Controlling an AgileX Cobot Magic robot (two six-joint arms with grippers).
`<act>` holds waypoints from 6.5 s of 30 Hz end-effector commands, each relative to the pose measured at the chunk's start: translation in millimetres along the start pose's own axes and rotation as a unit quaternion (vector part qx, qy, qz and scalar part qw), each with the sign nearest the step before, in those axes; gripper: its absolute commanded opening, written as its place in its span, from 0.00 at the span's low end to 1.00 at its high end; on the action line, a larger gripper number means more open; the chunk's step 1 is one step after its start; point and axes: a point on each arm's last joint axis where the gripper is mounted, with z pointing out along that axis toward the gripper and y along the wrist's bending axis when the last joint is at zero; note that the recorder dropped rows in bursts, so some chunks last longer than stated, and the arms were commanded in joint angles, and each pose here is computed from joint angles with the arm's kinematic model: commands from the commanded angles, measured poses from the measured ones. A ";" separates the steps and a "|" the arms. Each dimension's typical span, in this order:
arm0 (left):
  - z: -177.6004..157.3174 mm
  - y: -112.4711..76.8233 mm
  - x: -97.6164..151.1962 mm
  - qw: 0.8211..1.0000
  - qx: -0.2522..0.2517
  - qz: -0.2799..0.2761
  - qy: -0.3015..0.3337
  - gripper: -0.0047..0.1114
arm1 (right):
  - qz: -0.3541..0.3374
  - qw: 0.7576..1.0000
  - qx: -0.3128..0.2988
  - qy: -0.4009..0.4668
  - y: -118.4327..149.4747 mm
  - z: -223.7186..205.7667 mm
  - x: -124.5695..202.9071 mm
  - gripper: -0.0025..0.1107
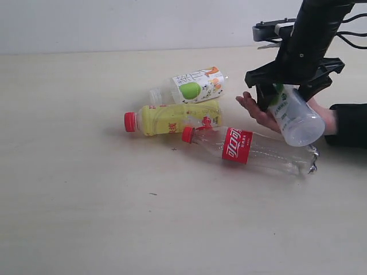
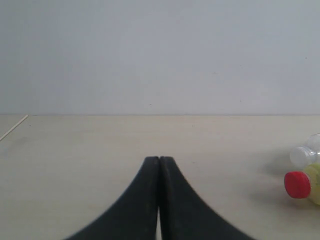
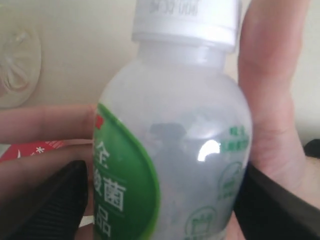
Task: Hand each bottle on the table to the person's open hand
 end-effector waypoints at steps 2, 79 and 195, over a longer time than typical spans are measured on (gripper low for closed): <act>-0.3 0.0 0.4 1.000 0.000 0.000 -0.003 0.05 | -0.003 0.998 -0.001 -0.061 -1.5 -32.0 -1.7 0.69; -0.3 0.0 0.4 1.000 0.000 0.000 -0.003 0.05 | -0.047 0.727 -0.147 -0.669 10.7 -31.4 252.8 0.03; -0.3 0.0 0.4 1.000 0.000 0.000 -0.003 0.05 | -0.315 0.948 -0.049 -0.016 9.4 -70.4 48.6 0.03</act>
